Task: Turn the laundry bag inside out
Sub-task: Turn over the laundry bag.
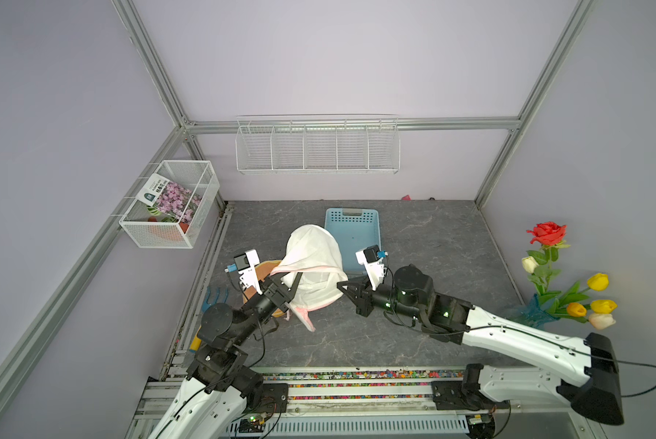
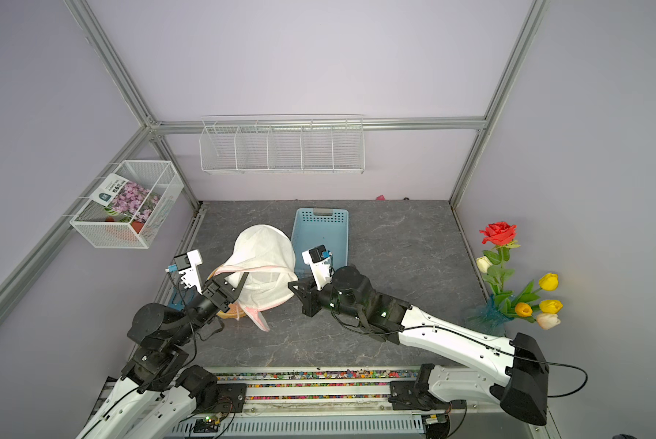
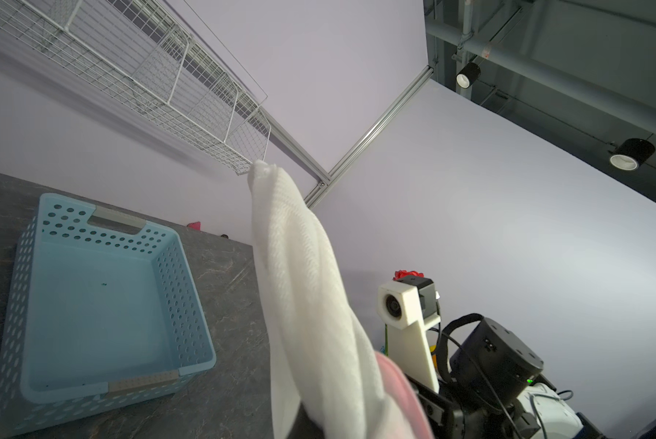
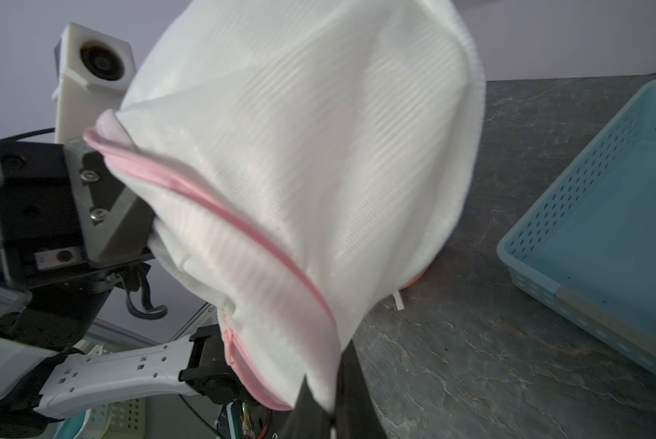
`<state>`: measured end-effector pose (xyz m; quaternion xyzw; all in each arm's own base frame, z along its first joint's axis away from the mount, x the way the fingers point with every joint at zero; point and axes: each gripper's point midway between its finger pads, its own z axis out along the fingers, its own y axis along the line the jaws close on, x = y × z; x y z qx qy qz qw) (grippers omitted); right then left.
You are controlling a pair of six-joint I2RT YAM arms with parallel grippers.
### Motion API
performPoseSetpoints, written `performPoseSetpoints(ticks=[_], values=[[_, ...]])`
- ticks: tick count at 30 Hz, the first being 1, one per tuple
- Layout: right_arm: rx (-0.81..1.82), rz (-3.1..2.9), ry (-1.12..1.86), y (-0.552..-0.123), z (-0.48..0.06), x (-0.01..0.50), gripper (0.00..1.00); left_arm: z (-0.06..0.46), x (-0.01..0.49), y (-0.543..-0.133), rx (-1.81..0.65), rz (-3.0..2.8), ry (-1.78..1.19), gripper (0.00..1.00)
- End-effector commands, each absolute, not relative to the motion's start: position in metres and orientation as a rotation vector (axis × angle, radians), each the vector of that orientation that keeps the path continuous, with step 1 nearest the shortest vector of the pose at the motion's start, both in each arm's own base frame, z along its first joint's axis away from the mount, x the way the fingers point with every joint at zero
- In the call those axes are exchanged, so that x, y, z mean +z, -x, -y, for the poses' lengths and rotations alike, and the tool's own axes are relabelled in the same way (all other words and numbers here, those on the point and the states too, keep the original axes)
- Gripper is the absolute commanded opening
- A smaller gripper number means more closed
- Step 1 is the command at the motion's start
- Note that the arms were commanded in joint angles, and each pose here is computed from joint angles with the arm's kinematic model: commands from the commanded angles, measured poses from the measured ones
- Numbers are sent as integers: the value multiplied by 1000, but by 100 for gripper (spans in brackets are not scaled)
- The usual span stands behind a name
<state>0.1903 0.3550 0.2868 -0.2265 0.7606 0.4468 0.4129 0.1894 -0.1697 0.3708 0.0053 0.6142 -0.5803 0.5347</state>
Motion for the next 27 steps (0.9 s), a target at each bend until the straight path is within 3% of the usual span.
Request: performPoseSetpoints(ticks=[1, 5, 11, 20, 27], values=[[992, -1999, 517, -203, -333, 254, 0, 170, 385, -183, -1507, -1410, 29, 0], [916, -2023, 405, -234, -306, 242, 0, 180, 391, -171, -1627, -1439, -7, 0], [861, -1949, 324, -273, -271, 273, 0, 196, 370, -148, -1778, -1604, -59, 0], [1023, -1812, 582, -293, -297, 316, 0, 231, 350, -124, -2060, -1728, -309, 0], [679, -1941, 497, -300, -243, 318, 0, 217, 345, -137, -1628, -1930, -304, 0]])
